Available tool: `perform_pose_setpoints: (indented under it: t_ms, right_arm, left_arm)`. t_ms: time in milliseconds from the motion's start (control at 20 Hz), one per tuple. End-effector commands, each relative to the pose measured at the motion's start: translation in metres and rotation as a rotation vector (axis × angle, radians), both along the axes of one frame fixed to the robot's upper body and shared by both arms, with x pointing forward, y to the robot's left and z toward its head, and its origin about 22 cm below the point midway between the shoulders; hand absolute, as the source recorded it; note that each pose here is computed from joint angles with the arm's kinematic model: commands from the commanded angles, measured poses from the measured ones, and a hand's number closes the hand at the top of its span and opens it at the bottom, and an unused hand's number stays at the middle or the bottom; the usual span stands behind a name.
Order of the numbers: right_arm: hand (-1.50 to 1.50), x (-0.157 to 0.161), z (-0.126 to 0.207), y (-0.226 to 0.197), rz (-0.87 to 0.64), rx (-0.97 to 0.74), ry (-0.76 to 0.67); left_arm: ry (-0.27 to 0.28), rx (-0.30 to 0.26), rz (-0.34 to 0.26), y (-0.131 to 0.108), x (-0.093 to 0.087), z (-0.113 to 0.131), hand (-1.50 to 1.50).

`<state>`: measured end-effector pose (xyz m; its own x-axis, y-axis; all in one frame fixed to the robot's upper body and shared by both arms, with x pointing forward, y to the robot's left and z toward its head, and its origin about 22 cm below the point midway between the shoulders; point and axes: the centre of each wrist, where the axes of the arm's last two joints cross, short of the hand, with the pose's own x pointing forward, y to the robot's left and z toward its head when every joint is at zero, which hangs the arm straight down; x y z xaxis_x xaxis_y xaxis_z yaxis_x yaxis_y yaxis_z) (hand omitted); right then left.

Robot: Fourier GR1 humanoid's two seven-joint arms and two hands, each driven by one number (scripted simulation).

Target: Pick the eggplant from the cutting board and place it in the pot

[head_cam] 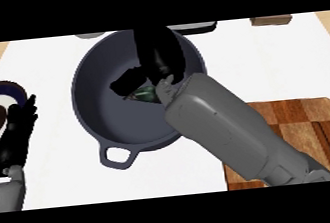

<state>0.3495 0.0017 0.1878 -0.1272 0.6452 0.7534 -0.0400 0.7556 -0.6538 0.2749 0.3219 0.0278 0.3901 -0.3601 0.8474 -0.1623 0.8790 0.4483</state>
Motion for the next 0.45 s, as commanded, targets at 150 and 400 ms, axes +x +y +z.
perform_pose_setpoints:
  t_ms: [150, 400]
  right_arm:
    - [-1.5, 0.015, -0.009, -0.024, -0.157, 0.297, -0.144]
    - [-1.5, 0.012, -0.018, -0.074, -0.224, 0.368, -0.193]
  left_arm:
    - [0.009, 0.005, 0.004, 0.009, -0.007, -0.006, 0.0]
    - [0.01, 0.001, 0.035, 0.004, -0.013, -0.002, 0.0]
